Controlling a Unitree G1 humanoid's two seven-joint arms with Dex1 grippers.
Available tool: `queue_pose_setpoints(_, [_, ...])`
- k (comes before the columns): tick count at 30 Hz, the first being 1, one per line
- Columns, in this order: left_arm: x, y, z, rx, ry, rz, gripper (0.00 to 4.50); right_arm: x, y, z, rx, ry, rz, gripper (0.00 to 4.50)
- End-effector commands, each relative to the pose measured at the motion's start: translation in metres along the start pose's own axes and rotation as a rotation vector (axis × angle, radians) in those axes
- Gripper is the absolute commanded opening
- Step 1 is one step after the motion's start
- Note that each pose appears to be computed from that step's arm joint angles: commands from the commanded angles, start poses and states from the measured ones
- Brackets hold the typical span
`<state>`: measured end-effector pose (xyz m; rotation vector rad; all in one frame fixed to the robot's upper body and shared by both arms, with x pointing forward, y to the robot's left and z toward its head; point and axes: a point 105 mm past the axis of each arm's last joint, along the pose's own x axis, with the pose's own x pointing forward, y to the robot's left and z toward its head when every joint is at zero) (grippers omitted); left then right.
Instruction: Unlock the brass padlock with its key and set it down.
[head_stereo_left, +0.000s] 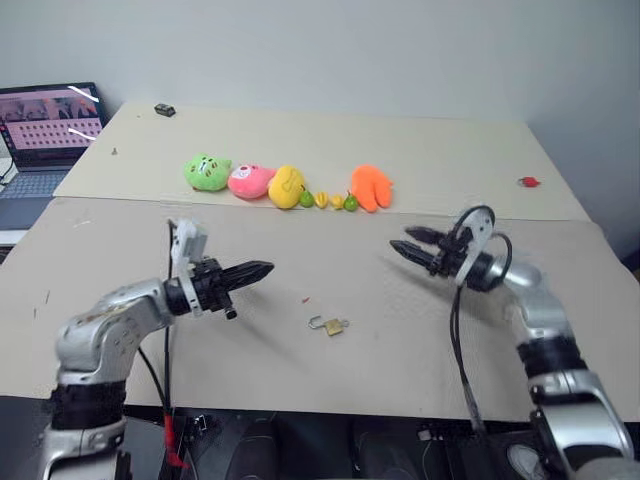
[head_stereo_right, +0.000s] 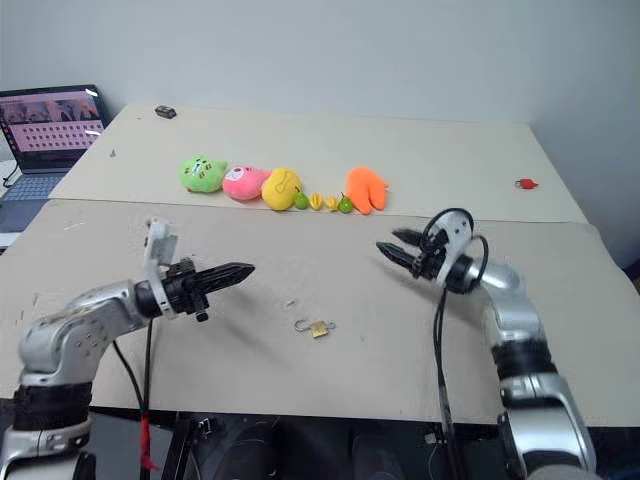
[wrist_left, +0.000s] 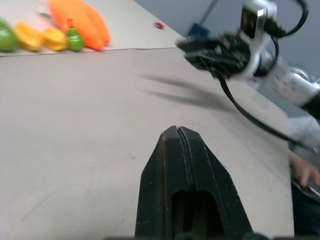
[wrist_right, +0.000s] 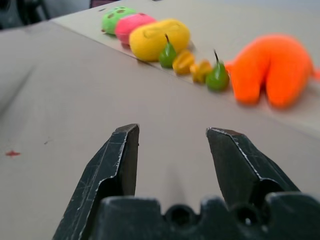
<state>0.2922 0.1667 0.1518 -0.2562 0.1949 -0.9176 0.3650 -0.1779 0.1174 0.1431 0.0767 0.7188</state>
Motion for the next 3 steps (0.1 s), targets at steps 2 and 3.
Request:
queue_pose_setpoints(2, [-0.0151,0.0010,0.0048,0.074,-0.056,0.120,0.00,-0.0129,0.0117,0.0073,0.119,-0.039,-0.063,2.70])
queue_pose_setpoints(3, [-0.0182,0.0031,0.0041,0.072,-0.066,0.149,0.00,-0.0152,0.0155,0.0046,0.131,-0.031,-0.061,2.70])
